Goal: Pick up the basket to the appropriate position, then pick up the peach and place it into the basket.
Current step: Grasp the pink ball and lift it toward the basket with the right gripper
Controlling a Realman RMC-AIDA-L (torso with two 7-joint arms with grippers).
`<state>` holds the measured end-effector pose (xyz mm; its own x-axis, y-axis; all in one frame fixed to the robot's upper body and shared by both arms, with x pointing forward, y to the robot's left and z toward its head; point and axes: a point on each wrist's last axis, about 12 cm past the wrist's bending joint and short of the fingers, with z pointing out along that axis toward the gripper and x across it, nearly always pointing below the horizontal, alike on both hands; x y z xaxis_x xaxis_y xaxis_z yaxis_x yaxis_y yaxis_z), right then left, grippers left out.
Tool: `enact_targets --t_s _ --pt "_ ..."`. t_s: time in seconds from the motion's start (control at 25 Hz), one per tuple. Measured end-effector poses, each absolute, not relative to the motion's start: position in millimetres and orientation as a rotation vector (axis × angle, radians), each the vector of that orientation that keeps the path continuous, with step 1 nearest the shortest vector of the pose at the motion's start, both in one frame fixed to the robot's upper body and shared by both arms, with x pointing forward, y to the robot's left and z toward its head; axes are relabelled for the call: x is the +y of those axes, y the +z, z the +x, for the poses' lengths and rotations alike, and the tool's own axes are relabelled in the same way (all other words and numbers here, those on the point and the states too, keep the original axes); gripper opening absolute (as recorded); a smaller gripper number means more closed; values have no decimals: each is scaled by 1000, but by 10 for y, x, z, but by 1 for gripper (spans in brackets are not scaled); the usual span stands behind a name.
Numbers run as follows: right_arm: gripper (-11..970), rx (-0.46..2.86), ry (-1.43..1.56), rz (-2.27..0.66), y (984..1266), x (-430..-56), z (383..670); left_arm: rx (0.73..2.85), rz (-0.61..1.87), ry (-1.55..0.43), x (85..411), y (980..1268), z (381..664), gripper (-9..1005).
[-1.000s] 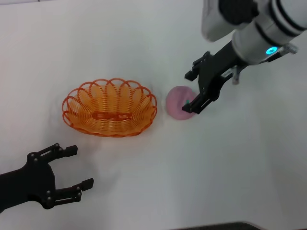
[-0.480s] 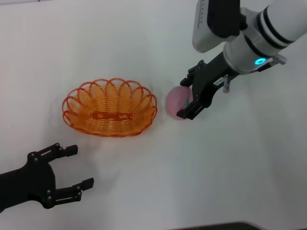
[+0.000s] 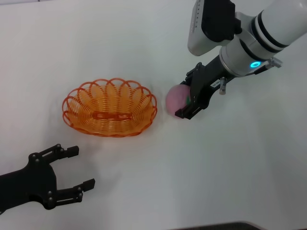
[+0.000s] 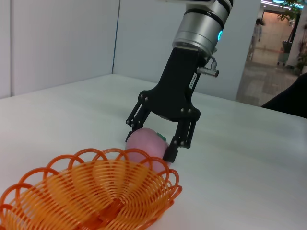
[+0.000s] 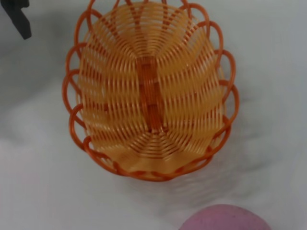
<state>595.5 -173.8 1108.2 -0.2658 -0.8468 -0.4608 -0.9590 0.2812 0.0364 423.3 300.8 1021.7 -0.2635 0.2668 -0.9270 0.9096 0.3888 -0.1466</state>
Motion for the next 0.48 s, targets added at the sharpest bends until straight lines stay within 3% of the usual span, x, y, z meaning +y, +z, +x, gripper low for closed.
enact_targets --t_s 0.36,0.48 --pt "820 2205 434 -1642 11078 -1740 5949 1757 1035 -903 3010 10215 4229 876" --pt "701 2206 434 -1642 11073 -1743 5946 1757 1035 -903 3010 10215 4229 876"
